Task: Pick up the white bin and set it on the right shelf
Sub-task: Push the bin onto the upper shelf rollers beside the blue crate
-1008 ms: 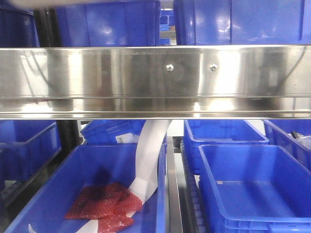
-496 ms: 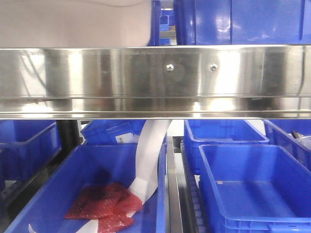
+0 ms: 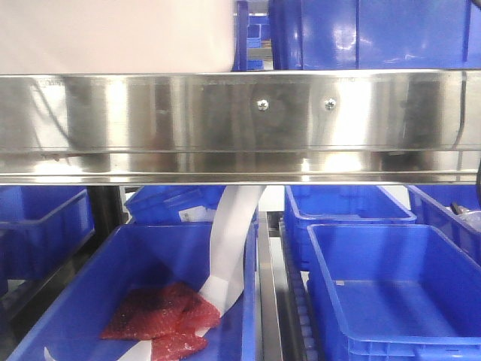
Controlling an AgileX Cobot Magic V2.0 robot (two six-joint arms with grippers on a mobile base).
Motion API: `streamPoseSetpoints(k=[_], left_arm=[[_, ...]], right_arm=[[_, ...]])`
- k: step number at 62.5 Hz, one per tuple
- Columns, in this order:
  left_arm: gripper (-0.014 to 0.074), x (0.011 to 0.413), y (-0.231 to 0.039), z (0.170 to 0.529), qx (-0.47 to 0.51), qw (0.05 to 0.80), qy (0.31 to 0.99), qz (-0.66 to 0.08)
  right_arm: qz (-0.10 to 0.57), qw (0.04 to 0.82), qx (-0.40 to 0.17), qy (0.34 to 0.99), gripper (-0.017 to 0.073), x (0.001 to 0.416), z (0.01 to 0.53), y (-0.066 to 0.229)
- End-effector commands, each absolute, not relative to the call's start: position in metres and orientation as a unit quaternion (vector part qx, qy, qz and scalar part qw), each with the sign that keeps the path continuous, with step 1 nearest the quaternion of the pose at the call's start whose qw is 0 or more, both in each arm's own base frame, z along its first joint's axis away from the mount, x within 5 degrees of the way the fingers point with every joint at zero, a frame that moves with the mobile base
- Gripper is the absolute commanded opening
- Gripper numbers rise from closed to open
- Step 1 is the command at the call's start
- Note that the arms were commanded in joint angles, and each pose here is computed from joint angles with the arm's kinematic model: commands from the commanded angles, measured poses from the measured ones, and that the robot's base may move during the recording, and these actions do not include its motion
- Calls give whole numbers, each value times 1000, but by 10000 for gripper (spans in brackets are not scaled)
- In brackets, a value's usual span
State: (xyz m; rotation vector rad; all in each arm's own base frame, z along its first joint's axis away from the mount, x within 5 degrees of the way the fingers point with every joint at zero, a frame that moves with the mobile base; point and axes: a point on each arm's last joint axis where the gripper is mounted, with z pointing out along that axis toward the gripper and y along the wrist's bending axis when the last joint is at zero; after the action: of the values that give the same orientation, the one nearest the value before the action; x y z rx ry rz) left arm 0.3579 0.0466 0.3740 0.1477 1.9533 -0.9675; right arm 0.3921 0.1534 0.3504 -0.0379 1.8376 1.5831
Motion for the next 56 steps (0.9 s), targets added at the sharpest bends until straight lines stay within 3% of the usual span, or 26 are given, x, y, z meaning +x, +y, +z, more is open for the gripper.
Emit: streamPoseSetpoints(k=[1, 16, 31, 43, 56], left_arm=[[449, 345, 33, 408, 85, 491, 753, -430], [448, 342, 34, 423, 119, 503, 762, -390], [440, 333, 36, 452, 157, 520, 780, -311], [440, 326, 36, 461, 160, 521, 793, -273], [438, 319, 36, 465, 157, 517, 801, -256]], right_arm=[[655, 383, -37, 650, 633, 376, 395, 154], [586, 415, -96, 689, 633, 378, 400, 151], [459, 475, -173, 731, 633, 380, 422, 138], [353, 503, -200, 763, 633, 379, 432, 125], [295, 535, -212, 763, 633, 369, 447, 115]])
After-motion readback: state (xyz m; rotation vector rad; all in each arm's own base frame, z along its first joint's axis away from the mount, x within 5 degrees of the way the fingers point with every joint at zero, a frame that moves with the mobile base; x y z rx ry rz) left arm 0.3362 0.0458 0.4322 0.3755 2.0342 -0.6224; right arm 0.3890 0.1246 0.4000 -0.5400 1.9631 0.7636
